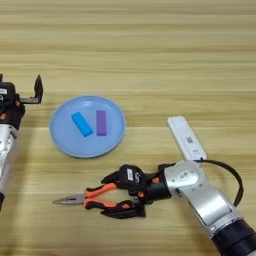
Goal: Move the objects on the table
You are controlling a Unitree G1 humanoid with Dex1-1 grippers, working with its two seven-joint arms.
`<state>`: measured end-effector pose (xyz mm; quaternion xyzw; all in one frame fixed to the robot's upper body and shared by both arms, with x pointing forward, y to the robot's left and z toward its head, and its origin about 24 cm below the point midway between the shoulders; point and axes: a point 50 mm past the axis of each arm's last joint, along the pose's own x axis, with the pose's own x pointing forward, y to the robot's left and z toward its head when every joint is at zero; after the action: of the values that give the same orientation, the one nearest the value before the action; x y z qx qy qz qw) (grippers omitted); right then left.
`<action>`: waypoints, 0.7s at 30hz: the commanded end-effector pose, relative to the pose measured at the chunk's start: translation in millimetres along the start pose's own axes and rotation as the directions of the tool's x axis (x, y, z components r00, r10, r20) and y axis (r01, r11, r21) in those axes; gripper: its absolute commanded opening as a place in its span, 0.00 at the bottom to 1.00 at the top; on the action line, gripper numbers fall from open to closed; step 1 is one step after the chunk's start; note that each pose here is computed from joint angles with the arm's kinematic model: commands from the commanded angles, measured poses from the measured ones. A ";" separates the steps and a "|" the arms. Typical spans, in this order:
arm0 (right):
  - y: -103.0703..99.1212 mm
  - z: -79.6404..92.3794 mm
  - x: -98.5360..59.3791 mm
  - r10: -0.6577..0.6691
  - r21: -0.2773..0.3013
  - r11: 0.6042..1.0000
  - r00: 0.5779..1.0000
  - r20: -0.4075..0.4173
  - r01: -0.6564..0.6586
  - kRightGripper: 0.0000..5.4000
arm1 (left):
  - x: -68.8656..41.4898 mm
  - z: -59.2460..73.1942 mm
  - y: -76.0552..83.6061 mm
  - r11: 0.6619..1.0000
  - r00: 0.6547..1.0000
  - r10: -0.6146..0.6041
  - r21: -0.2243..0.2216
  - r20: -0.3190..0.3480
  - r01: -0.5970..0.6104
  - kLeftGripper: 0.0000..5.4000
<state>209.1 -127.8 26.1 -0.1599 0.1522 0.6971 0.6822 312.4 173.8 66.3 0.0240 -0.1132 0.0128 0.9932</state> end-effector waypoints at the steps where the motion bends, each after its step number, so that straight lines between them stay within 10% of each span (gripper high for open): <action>1: -1.3 -1.5 0.5 -0.001 -0.006 1.000 1.000 -0.021 0.001 0.64 | 2.5 2.6 0.4 1.000 1.000 0.001 0.004 0.014 -0.001 1.00; 21: -8.0 19.5 -7.4 -0.056 -0.059 0.996 0.996 0.068 0.060 1.00 | 2.2 1.4 0.0 1.000 1.000 0.001 0.006 0.010 -0.001 1.00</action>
<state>212.2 -126.4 35.4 -0.1578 0.1275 0.6892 0.6957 312.4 174.1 65.4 0.0243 -0.1115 0.0143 0.9934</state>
